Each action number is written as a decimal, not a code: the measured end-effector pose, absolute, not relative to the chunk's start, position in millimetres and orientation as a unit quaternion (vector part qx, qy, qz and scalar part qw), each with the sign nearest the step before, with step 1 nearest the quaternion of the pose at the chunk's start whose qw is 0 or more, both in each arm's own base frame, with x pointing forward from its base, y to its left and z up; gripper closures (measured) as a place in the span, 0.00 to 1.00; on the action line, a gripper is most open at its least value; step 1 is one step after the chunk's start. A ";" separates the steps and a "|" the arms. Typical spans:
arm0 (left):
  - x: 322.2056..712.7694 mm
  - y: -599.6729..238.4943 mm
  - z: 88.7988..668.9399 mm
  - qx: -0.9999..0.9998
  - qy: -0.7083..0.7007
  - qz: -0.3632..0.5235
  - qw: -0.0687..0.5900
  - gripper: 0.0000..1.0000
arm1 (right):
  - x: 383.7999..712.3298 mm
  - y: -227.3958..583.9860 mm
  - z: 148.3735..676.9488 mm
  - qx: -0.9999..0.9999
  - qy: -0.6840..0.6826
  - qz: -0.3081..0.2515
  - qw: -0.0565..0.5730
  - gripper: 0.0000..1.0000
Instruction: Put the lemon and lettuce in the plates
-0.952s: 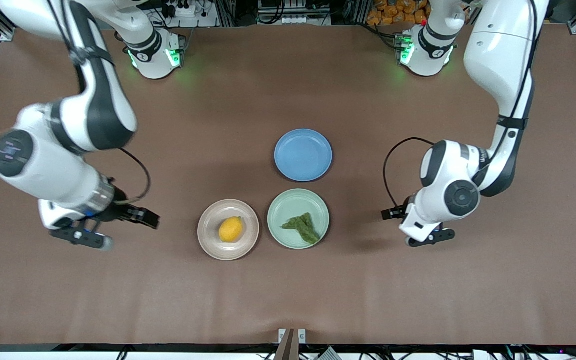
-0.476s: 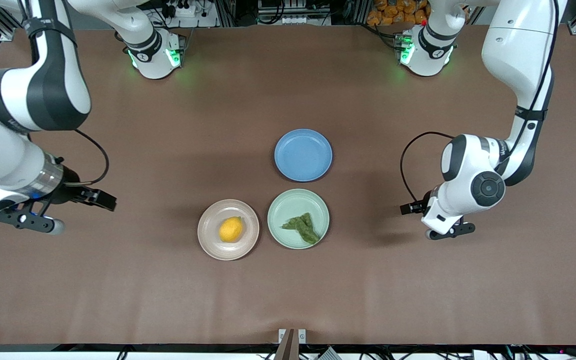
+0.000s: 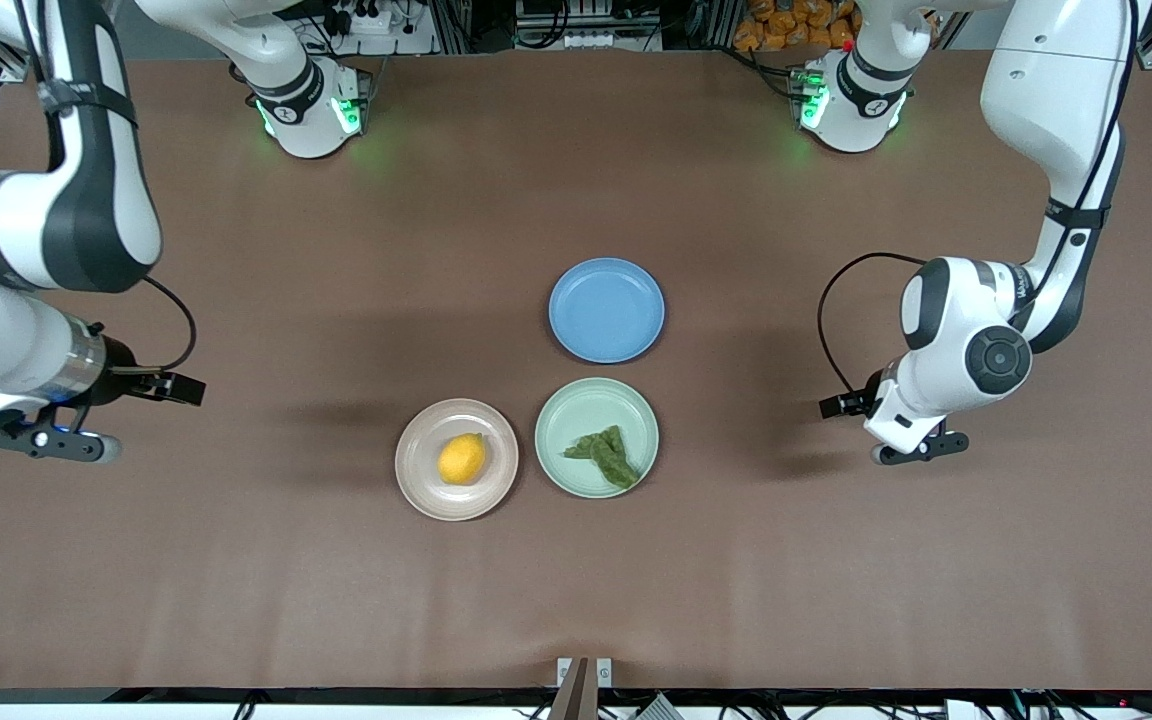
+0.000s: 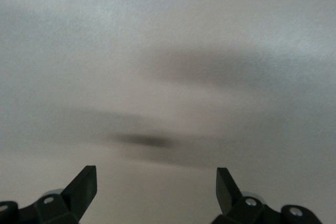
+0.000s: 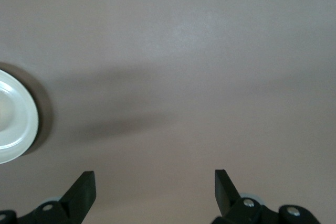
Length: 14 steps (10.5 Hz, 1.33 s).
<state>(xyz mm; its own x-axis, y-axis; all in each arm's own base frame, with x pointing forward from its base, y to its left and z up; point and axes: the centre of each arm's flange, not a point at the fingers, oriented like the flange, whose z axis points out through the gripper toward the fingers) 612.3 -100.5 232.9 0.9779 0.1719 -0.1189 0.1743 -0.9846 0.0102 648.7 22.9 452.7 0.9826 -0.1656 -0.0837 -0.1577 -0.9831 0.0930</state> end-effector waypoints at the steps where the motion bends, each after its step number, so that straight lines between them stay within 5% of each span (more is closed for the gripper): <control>1: 608.6 -97.8 231.6 0.994 0.088 -0.061 0.010 0.00 | 648.3 23.2 440.4 0.995 -0.079 -0.041 0.046 0.00; 7: 601.4 -94.6 226.0 0.994 0.086 -0.066 0.009 0.00 | 613.6 11.8 344.9 0.996 -0.077 -0.004 0.038 0.00; 14: 603.8 -35.1 271.3 0.996 0.065 -0.063 0.015 0.00 | 603.1 -4.0 342.1 0.997 -0.068 -0.006 0.035 0.00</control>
